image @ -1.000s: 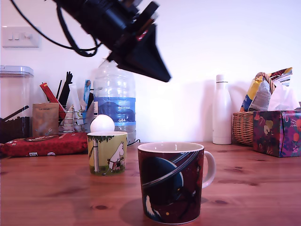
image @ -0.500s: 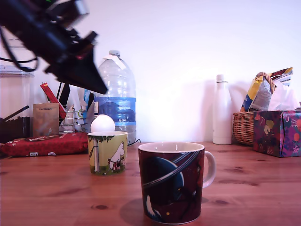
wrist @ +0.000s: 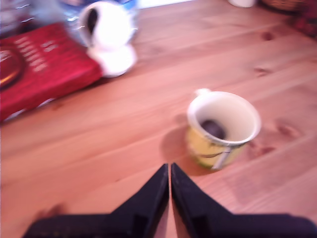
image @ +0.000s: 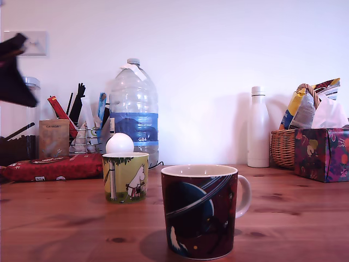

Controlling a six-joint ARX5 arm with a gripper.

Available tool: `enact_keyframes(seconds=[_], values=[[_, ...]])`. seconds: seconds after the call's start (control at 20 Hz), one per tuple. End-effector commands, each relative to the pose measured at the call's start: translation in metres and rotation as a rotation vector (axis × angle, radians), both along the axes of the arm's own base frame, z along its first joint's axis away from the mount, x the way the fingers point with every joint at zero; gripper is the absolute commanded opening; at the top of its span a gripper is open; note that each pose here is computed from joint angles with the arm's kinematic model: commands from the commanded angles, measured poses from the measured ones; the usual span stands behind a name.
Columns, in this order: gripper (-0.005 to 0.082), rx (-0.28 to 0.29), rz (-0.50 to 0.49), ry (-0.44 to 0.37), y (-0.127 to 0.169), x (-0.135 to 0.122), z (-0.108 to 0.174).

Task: Pick up the coffee capsules from the table one by one and drop them inside the nearest coffee cup

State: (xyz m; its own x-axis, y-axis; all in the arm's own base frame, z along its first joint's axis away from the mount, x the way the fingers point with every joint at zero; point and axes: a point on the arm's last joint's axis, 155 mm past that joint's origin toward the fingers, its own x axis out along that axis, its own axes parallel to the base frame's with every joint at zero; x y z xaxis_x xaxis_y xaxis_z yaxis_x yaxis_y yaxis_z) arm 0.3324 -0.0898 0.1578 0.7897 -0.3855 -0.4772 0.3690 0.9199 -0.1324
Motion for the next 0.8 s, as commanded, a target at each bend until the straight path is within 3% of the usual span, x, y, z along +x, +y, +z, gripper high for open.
enact_keyframes(seconds=[0.0,0.2,0.45,0.75], values=[[-0.0024,-0.018,0.061,-0.022,0.014,-0.012,-0.003],[-0.0024,-0.051,0.174,-0.084,0.036,-0.039,-0.004],[-0.0024,-0.1,0.199,-0.137,0.039,-0.072,0.004],[-0.0024,-0.115,0.232,-0.195,0.045,-0.096,0.017]])
